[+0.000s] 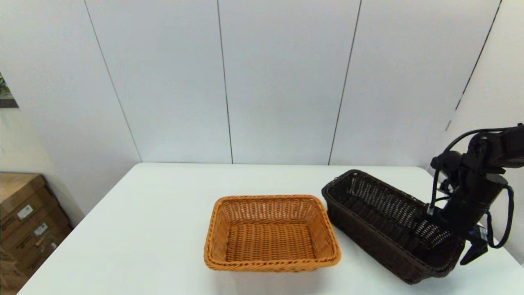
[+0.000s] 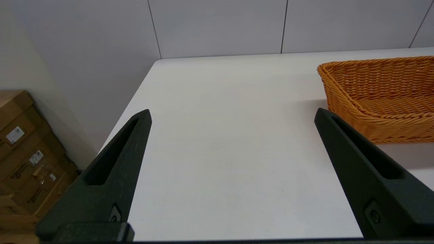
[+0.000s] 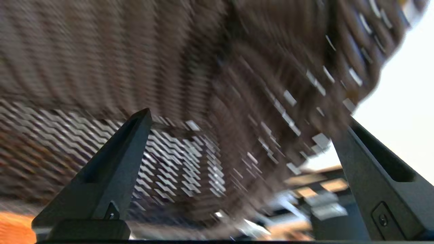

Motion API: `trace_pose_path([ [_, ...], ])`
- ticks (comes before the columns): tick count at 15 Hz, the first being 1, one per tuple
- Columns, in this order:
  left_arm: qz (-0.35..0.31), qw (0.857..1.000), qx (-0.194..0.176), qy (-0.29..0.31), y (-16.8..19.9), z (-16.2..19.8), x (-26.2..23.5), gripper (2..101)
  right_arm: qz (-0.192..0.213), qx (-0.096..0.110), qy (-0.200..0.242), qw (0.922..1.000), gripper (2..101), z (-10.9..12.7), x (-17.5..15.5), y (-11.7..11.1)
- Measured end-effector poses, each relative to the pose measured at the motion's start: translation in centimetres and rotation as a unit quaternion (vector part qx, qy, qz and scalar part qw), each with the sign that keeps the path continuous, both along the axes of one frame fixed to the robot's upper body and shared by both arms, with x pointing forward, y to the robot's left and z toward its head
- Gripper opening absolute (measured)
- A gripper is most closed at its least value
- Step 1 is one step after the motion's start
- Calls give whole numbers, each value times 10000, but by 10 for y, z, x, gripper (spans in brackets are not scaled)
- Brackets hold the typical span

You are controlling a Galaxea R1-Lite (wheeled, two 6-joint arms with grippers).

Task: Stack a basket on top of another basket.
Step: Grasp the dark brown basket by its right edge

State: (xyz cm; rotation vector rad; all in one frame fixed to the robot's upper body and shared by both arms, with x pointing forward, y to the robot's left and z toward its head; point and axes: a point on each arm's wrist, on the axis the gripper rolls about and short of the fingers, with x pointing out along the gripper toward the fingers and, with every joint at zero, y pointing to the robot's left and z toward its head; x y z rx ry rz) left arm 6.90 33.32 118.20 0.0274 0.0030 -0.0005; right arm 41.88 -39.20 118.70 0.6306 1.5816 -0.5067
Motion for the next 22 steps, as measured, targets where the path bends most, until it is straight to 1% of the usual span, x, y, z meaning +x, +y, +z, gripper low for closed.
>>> trace_pose_path([
  [1,0,10000,0,0,0,0,0,978,-94,-21,-55,9999,1005,-3,2,3],
  [5,0,10000,-1,2,0,0,0,978,-89,8,119,9999,1005,-11,-2,7],
  [10,2,10000,-1,0,0,0,0,978,-117,27,275,9996,1005,-18,-5,6],
  [13,2,10000,0,2,0,0,0,977,-168,33,292,9994,1005,-21,-4,3],
  [15,2,10000,-1,0,0,0,0,978,-202,24,212,9996,1005,-23,-2,0],
  [16,0,10000,-1,2,0,0,0,978,-221,14,162,9996,956,-24,-1,-1],
  [17,2,10000,0,2,0,0,0,978,-235,14,158,9996,850,-25,-1,-2],
  [19,2,10000,-1,2,0,0,0,978,-247,19,199,9995,670,-27,-1,-3],
  [22,0,10000,-1,0,0,0,0,978,-253,12,217,9994,476,-29,0,-4],
])
